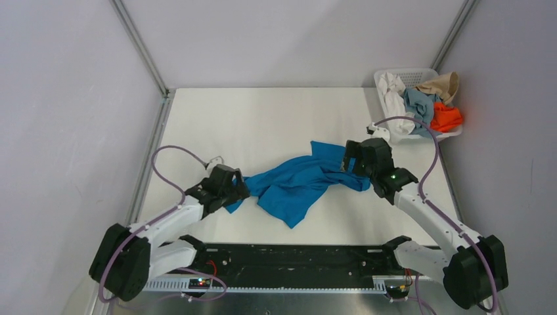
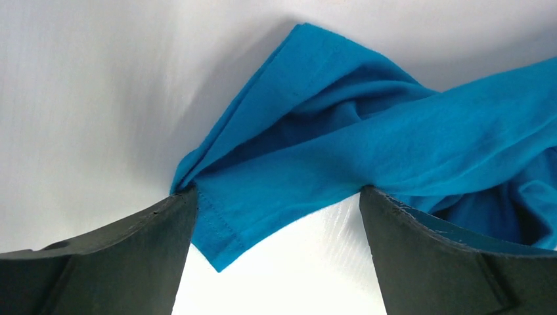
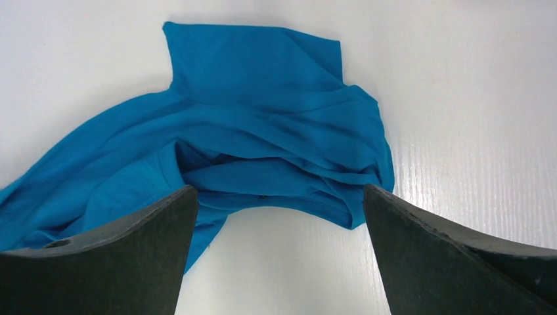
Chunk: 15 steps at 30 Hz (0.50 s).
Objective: Fold and stack the t-shirts
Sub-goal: Flatten out the tshirt
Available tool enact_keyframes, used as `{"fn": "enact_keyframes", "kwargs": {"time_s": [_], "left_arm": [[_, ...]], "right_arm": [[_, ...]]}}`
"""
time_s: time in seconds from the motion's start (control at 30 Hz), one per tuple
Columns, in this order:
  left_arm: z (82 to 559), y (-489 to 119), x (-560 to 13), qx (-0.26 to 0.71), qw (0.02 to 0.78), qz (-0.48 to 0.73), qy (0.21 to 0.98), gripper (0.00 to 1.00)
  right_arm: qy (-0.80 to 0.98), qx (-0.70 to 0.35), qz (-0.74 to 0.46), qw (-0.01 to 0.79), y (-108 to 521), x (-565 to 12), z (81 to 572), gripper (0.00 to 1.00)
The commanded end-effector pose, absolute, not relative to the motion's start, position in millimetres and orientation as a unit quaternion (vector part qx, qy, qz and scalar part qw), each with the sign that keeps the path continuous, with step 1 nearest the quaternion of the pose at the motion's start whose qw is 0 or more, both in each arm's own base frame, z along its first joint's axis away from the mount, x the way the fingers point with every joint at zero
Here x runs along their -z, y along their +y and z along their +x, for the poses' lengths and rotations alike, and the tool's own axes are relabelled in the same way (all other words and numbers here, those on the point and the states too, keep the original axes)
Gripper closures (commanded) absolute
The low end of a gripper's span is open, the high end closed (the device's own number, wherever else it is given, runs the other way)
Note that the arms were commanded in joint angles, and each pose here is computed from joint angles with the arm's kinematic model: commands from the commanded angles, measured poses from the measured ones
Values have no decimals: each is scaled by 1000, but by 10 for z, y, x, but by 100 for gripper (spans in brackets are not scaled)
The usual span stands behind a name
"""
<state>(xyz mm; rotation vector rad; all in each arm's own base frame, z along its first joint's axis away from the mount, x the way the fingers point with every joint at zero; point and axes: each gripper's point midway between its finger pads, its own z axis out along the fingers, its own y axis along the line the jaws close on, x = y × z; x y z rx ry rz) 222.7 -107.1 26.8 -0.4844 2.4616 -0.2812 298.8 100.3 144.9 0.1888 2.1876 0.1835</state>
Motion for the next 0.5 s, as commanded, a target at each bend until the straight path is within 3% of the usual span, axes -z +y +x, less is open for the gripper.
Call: {"fn": "enact_keyframes", "kwargs": {"time_s": [0.0,0.13,0.27,0.33,0.43,0.47], "left_arm": [[2179,-1101,-162,56,282,-145,947,2],[2095,-1245,-96,16,258,-90,962,0],[1927,-1268,160,-30,208,-63,976,13],[1855,-1221,259,-50,192,-67,978,24],[1814,-1193,316,-61,183,-79,978,53],[1813,-1194,311,-61,184,-80,978,59]], "right_arm": [[885,-70,72,455,1039,-1404,3088,1],[883,-56,84,458,983,-1364,3153,1],[882,-63,86,460,986,-1356,3216,1],[882,-61,87,459,978,-1339,3232,0],[883,-60,83,459,983,-1316,3262,1],[884,-61,81,457,994,-1295,3270,1]]}}
